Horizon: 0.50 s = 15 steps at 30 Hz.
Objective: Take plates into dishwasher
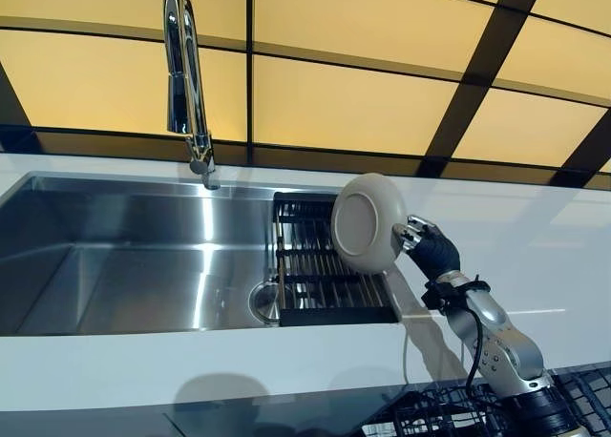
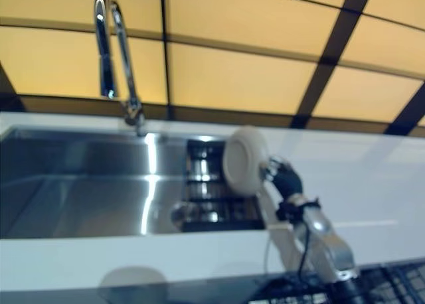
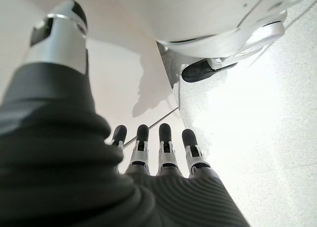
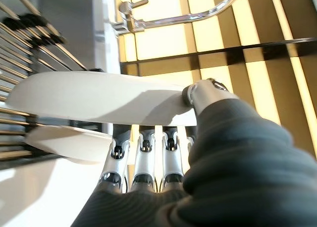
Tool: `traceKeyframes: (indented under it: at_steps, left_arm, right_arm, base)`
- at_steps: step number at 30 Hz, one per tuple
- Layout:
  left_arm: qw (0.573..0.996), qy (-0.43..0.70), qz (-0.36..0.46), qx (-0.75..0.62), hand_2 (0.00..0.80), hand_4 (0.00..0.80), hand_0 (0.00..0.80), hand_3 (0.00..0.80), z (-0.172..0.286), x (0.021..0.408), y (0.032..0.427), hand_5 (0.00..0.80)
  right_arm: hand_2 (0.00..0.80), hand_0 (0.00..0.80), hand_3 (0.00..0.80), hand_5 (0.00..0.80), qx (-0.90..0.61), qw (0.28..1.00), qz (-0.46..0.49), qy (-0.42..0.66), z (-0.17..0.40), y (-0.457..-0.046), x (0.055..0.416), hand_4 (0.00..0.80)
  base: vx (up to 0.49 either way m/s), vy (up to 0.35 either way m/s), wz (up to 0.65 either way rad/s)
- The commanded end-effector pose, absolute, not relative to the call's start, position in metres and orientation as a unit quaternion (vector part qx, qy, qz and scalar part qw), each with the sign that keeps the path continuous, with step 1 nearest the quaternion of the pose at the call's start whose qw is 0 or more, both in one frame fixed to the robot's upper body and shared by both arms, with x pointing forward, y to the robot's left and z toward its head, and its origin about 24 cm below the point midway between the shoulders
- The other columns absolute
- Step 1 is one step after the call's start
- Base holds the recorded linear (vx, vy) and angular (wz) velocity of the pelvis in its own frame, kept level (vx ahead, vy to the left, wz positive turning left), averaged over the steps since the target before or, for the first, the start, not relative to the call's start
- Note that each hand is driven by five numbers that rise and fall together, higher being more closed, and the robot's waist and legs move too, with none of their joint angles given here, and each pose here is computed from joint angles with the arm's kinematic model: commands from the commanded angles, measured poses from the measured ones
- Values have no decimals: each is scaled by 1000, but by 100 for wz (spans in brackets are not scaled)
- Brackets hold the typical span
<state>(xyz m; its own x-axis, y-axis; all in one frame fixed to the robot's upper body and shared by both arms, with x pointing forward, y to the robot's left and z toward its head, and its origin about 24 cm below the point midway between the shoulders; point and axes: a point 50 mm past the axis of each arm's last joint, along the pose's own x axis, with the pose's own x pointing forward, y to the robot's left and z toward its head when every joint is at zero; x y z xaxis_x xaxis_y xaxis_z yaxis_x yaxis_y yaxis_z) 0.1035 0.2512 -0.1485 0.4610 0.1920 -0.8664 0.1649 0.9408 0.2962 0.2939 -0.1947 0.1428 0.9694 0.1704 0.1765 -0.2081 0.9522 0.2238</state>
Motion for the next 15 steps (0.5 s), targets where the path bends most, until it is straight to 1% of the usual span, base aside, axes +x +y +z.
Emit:
traceKeyframes:
  at_steps: [1,10,15]
  left_arm:
    - [837,509,-13,200,0,0,0,0,-146,110,254,0]
    - [835,512,-10,202,0,0,0,0,-146,105,261,0]
    - [835,511,-7,205,0,0,0,0,-144,108,263,0]
  right_arm:
    - [800,800,800,800,114,958,91,-246,219,-200,293,800]
    - [800,800,800,800,84,942,32,-323,268,-225,285,800]
    - [800,800,800,800,110,935,12,-337,296,-238,283,800]
  base:
    - [0,0,0]
    - [-16,-3,-1]
    - [0,0,0]
